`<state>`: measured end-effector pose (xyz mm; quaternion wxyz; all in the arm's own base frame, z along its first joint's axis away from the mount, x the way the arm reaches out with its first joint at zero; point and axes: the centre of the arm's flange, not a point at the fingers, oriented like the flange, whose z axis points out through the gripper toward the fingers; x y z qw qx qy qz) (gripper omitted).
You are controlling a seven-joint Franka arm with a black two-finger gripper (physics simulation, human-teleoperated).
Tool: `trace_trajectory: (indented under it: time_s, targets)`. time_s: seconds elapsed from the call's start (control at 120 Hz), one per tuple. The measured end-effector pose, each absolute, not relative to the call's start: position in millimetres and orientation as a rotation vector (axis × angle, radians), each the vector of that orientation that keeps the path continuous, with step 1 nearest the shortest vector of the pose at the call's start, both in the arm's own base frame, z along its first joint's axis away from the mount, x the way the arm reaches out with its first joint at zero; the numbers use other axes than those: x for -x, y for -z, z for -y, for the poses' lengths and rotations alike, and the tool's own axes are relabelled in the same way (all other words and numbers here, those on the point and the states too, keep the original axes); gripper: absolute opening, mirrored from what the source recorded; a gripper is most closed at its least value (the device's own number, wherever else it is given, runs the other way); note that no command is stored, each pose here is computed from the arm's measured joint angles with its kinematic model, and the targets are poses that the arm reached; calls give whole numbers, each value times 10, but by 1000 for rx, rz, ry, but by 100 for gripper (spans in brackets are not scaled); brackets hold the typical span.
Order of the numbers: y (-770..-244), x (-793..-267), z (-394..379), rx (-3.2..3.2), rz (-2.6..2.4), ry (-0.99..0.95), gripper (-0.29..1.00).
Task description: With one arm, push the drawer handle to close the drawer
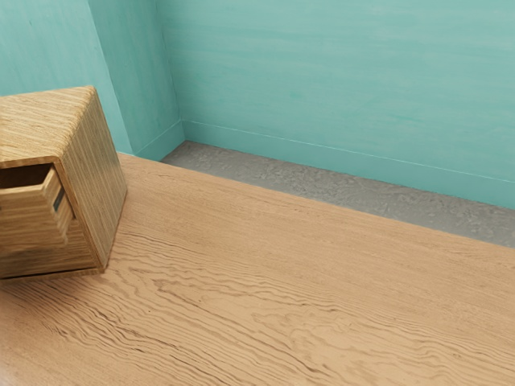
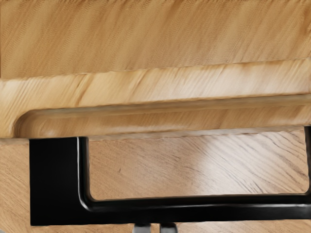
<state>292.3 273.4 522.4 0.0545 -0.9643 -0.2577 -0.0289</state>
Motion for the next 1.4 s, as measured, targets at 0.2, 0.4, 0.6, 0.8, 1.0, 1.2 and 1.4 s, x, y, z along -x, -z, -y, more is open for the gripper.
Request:
trace_trajectory:
  time_s: [0.2, 0.4, 0.6, 0.8, 1.0, 1.2, 1.4]
  targets:
    - [-5271, -3049, -2866, 2932, 784, 121, -6]
    - [-5271, -3256, -2909, 2935, 765, 125, -7]
    - [-5252, -3428, -3010, 2932, 775, 131, -7]
    - [-5216, -3574, -3069, 2933, 779, 126, -7]
    - [-5200, -3615, -3100, 2928, 786, 153, -8]
    - [-5375, -3460, -2894, 2953, 768, 174, -3]
    - [-5685, -3205, -2693, 2972, 765, 128, 38]
